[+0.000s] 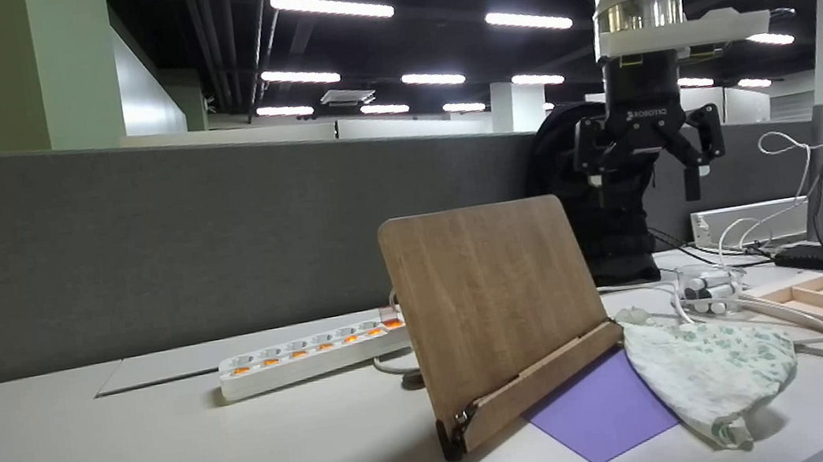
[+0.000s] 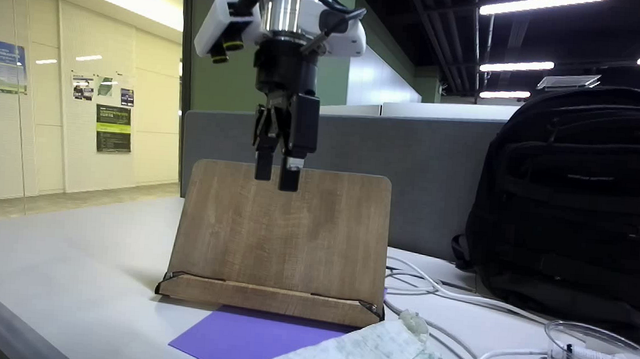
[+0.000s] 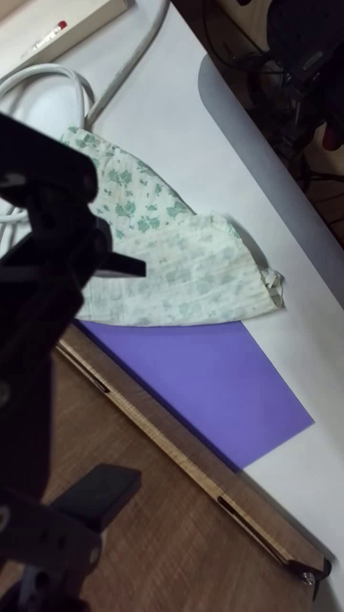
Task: Hang the white cloth on the wooden board
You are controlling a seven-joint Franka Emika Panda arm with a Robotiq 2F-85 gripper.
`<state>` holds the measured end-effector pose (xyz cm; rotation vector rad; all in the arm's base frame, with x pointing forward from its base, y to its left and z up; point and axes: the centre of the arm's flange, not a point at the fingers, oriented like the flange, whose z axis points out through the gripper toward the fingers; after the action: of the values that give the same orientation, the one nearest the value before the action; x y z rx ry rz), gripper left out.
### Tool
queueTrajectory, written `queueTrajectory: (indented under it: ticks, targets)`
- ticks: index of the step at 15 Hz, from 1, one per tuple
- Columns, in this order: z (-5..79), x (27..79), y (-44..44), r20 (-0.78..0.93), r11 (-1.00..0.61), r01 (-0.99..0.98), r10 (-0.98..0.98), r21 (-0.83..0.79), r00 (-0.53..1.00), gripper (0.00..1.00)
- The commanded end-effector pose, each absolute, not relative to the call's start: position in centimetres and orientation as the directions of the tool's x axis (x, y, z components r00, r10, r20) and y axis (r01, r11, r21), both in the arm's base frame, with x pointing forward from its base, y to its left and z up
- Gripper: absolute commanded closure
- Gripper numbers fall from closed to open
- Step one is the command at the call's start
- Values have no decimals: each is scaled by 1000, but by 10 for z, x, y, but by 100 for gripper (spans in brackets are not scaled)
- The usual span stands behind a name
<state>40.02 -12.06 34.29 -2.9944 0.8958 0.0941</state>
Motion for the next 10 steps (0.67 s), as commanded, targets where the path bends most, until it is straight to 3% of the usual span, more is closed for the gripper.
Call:
queueTrajectory:
  ticks: [1, 10]
  targets:
    - [339, 400, -124, -71, -830, -557, -556, 5, 828, 0]
    - [281, 421, -159, 78, -803, -593, -589, 60, 805, 0]
